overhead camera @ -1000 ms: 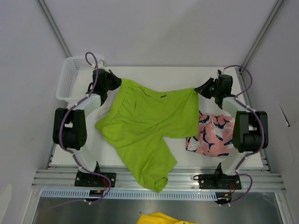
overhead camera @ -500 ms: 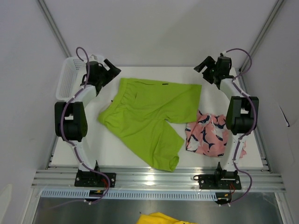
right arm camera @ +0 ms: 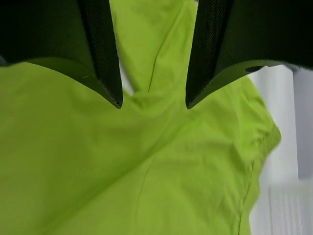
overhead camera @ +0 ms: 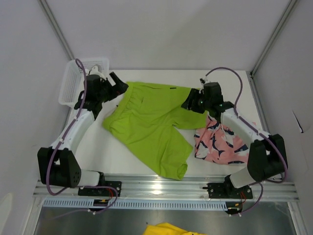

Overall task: Fold and stack the shorts
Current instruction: Flatten the shorts out

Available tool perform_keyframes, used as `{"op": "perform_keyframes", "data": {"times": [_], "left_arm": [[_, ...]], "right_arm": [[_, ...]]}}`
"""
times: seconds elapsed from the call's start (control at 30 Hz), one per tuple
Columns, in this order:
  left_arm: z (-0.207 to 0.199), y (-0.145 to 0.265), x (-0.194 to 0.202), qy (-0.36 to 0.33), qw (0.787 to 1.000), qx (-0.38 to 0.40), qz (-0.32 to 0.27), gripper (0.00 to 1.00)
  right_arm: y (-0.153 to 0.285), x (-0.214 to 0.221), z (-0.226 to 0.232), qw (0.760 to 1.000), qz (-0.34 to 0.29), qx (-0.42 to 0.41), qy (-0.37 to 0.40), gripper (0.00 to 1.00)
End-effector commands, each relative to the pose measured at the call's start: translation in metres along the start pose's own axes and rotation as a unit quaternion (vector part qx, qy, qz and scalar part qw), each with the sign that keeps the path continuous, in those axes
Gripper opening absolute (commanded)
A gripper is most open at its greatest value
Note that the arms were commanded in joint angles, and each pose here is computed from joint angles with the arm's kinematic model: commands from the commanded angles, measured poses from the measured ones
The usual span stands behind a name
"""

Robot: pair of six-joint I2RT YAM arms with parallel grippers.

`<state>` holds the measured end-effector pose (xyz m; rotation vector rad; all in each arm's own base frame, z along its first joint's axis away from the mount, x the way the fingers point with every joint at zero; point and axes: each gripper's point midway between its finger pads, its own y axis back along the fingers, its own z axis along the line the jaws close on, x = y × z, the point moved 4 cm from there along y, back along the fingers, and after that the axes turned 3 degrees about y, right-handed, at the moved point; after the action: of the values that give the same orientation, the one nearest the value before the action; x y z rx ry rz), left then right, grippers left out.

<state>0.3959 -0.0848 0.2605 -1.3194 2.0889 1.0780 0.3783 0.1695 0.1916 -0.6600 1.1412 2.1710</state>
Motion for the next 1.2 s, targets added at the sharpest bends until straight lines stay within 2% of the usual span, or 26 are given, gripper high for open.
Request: {"op": "perform_keyframes", "data": {"times": [0.0, 0.03, 0.1, 0.17, 0.27, 0.37, 0.73, 1.07, 1.17], "left_arm": [[0.02, 0.028, 0.029, -0.001, 0.999, -0.025, 0.034, 0.99], [0.028, 0.033, 0.041, 0.002, 0.998, -0.036, 0.046, 0.99], [0.025, 0.051, 0.037, 0.012, 0.999, -0.036, 0.024, 0.99], [0.037, 0.059, 0.058, 0.027, 0.998, -0.046, 0.039, 0.99], [0.045, 0.073, 0.077, 0.039, 0.998, -0.038, 0.037, 0.99], [0.061, 0.081, 0.093, 0.042, 0.997, -0.059, 0.032, 0.99], [0.085, 0.086, 0.123, 0.043, 0.992, -0.095, 0.065, 0.99], [0.097, 0.091, 0.133, 0.042, 0.993, -0.103, 0.049, 0.99], [0.102, 0.092, 0.135, 0.042, 0.992, -0.109, 0.045, 0.99]], "right_arm": [[0.031, 0.047, 0.007, 0.999, 0.037, 0.03, 0.02, 0.56], [0.041, 0.068, 0.004, 0.998, 0.051, 0.031, 0.004, 0.56], [0.052, 0.093, -0.001, 0.996, 0.069, 0.046, -0.014, 0.52], [0.067, 0.127, -0.01, 0.994, 0.088, 0.056, -0.039, 0.48], [0.089, 0.161, -0.019, 0.991, 0.104, 0.062, -0.064, 0.43], [0.106, 0.182, -0.022, 0.989, 0.108, 0.062, -0.082, 0.43], [0.093, 0.214, -0.03, 0.983, 0.126, 0.054, -0.119, 0.44], [0.065, 0.202, -0.022, 0.984, 0.109, 0.043, -0.132, 0.41], [0.057, 0.2, -0.022, 0.984, 0.11, 0.047, -0.133, 0.36]]}}
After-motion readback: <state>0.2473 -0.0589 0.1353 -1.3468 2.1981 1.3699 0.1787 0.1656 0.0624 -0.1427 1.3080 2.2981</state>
